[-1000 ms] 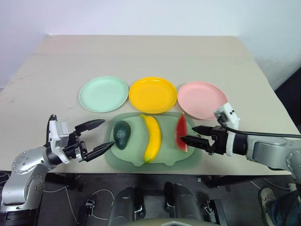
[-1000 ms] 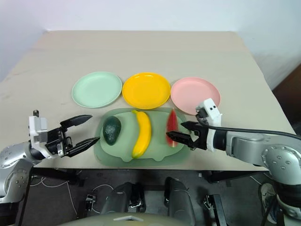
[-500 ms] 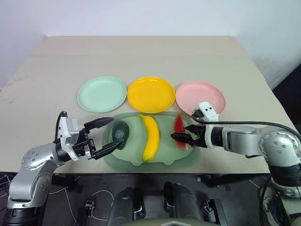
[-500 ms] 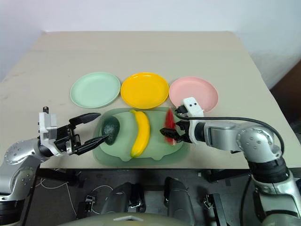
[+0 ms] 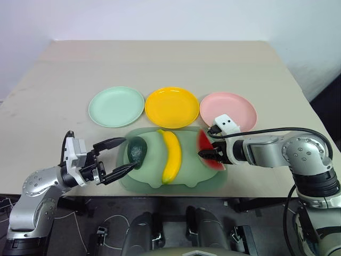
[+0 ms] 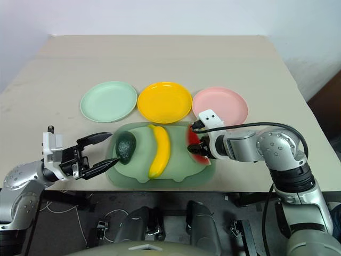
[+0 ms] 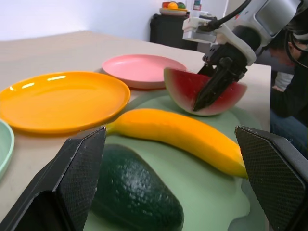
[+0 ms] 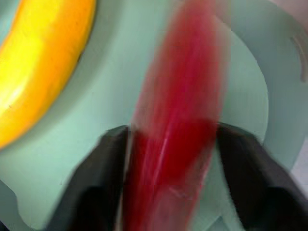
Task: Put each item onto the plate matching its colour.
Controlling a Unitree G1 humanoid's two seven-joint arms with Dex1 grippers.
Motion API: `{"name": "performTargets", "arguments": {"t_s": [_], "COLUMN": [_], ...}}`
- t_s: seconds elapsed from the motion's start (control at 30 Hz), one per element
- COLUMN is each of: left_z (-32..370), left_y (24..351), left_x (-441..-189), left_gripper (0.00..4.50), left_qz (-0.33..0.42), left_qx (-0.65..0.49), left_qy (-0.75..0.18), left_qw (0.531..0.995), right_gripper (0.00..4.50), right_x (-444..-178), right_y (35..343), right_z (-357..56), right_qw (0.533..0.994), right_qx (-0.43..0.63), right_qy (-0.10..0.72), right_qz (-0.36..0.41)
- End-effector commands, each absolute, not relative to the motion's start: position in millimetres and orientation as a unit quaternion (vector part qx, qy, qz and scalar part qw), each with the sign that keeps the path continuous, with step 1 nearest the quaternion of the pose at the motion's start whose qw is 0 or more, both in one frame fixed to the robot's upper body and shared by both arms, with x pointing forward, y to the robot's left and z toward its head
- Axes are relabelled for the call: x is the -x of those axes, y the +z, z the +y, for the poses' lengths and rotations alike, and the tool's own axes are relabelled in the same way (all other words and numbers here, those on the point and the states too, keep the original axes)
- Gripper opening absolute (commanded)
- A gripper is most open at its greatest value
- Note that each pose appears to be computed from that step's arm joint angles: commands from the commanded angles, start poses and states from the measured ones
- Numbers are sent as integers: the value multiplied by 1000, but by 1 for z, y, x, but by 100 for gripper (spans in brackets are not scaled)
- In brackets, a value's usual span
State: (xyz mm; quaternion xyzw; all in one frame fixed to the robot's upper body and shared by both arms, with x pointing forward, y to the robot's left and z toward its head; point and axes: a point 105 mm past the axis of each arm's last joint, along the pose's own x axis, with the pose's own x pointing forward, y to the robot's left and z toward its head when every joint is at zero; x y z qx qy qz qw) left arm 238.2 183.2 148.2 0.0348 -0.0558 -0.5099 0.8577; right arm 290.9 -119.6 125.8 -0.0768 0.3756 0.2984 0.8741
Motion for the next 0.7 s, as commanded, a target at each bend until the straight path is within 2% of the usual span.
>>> {"name": "performTargets", "arguments": {"t_s": [0.03, 0.13, 0.27, 0.4, 0.6, 0.7], "left_z": [188, 186, 187, 185, 184, 182], "left_y": [156, 154, 155, 157, 158, 160], "left_x": [-235, -233, -232, -231, -232, -234], "left_gripper": [450, 450, 450, 450, 450, 450], "left_qz": [-73, -72, -72, -73, -72, -73], "left_qx": [-53, -53, -53, -56, -58, -58], "left_qy": [-507, -508, -508, -510, -508, -506], "left_qw": [857, 857, 857, 855, 856, 857], "right_gripper": [211, 211, 211, 211, 211, 211], "right_x": [-287, -288, -293, -313, -341, -367], "right_y": [127, 138, 172, 205, 210, 201], "right_z": [-121, -119, -119, -132, -155, -167], "right_qw": [871, 875, 889, 914, 932, 938], "right_qx": [101, 99, 74, 43, 50, 54], "right_qy": [302, 314, 338, 313, 260, 230], "right_qz": [375, 355, 300, 253, 249, 253]}}
